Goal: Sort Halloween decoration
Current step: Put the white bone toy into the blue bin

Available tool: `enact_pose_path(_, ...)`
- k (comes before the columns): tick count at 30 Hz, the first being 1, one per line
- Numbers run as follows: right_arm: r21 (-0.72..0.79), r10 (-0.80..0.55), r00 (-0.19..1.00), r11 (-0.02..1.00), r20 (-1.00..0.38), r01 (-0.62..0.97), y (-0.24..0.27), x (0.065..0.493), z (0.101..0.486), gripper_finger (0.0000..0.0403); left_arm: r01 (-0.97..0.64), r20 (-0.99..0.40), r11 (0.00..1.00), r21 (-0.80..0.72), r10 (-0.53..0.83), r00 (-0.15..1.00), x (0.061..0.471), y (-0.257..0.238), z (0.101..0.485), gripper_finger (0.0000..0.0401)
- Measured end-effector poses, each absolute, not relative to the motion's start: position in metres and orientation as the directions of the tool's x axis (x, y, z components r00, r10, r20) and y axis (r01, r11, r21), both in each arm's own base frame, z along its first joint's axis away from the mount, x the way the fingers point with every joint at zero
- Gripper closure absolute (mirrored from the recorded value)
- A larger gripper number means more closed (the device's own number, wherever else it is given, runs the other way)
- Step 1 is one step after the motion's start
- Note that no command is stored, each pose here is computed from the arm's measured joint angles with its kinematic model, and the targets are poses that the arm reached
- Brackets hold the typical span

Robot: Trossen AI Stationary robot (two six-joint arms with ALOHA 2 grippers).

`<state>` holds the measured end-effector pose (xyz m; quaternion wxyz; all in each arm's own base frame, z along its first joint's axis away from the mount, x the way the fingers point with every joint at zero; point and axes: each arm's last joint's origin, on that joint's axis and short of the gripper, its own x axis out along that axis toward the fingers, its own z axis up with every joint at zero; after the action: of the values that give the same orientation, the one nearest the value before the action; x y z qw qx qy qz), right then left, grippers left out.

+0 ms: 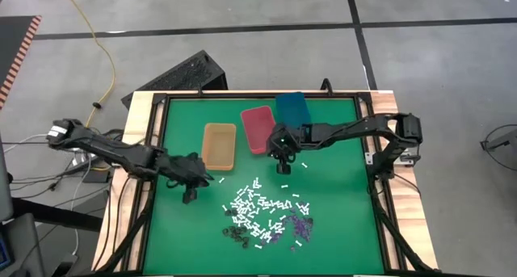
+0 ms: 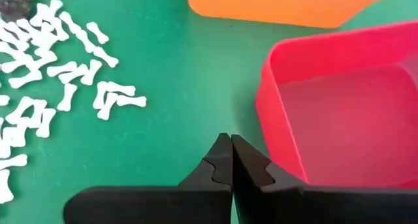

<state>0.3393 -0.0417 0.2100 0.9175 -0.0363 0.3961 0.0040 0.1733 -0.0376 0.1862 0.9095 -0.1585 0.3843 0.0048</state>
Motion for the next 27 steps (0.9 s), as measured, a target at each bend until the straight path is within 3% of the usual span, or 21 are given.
enact_pose_path(9,-0.090,-0.048,0.681,0.996,-0.731,-0.025,-0.050,0.341,0.205,0.0382,-0.214,-0.733,0.965,-0.152,0.035,0.679,0.198,-0.026,0.164,0.0401)
enact_pose_path(18,-0.091,-0.105,0.658,0.994,-0.746,0.056,-0.082,0.351,0.173,0.0382,-0.327,-0.723,0.944,-0.054,0.189,0.665,0.202,0.002,0.162,0.0401)
enact_pose_path(27,-0.146,-0.163,0.719,0.985,-0.675,0.087,-0.108,0.362,0.201,0.0382,-0.389,-0.678,0.920,0.036,0.308,0.667,0.204,0.033,0.166,0.0401)
